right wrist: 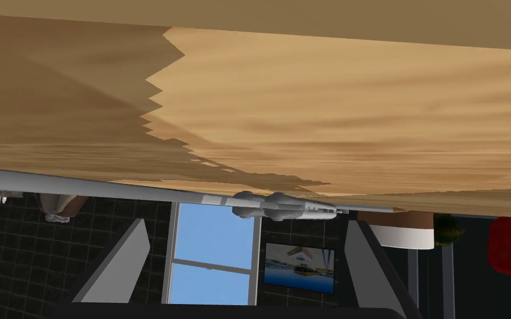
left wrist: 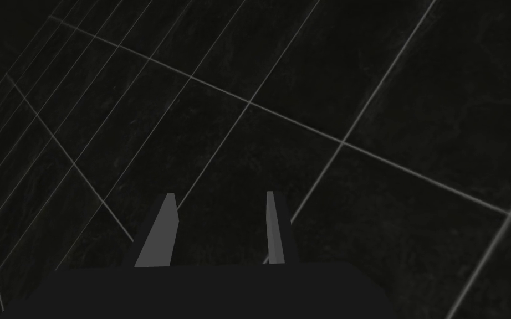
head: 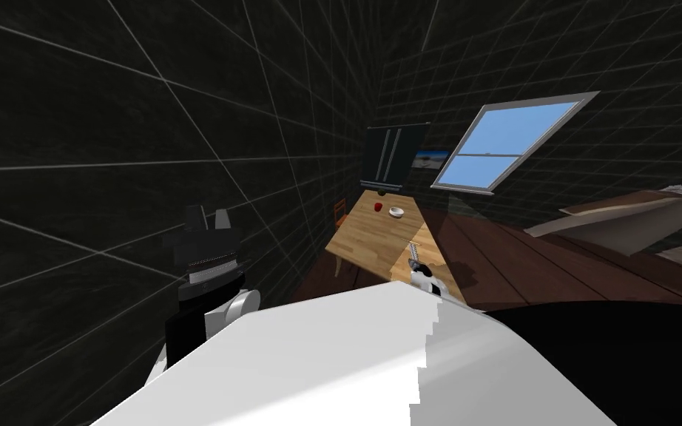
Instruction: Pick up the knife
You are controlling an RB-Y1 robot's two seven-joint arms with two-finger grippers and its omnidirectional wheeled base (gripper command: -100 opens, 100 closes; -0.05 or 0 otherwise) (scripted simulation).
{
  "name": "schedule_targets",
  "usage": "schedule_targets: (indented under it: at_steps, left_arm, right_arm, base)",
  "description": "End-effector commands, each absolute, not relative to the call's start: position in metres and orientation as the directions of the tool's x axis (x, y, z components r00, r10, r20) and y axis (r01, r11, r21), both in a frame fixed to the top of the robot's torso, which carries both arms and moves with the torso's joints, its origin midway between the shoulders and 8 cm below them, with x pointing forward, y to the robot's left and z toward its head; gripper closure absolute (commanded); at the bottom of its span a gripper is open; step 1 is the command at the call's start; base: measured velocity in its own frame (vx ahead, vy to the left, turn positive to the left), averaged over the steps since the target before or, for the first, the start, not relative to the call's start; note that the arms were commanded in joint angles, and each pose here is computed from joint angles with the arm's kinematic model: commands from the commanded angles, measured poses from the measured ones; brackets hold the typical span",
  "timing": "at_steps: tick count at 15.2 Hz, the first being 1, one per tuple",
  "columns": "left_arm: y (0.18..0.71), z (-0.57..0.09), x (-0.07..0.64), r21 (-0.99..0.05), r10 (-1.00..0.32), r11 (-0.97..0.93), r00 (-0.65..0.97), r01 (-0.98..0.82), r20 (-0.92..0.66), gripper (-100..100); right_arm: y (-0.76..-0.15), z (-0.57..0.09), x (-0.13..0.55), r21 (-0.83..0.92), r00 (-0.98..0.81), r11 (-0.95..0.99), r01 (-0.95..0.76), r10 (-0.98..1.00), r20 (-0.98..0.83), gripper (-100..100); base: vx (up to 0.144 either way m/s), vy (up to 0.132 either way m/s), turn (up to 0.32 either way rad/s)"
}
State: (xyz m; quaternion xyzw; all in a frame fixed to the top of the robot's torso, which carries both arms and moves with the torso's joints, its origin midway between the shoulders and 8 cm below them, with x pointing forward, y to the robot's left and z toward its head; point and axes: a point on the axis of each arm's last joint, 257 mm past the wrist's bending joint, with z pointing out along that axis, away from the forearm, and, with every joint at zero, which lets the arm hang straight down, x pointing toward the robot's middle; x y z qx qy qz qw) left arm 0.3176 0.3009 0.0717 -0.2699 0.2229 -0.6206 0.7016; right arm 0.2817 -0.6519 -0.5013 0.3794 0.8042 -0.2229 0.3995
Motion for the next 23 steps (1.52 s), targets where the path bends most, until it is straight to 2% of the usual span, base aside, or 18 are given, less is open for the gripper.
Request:
schedule_targets:
  at_steps: [1,20,23]
  left_arm:
    - [0.301,0.072,0.318,-0.655,-0.991,0.084,0.130,0.751,0.022,0]
    - [0.301,0.072,0.318,-0.655,-0.991,0.084,0.130,0.751,0.022,0]
    - [0.301,0.072,0.318,-0.655,-0.991,0.084,0.130,0.751,0.022,0]
  right_arm:
    - [-0.633,-0.506,0.292,-0.047,-0.398,0.632,0.774,0.427,-0.812,-100]
    - [-0.521,-0.511,0.344,-0.039,-0.443,0.723,0.690,0.379,-0.813,-100]
    - [-0.524,-0.510,0.344,-0.056,-0.454,0.729,0.683,0.363,-0.814,-100]
  base:
    - [0.031,-0.073,-0.112]
    - [0.035,-0.065,-0.117]
    - [0.028,-0.045,-0.050]
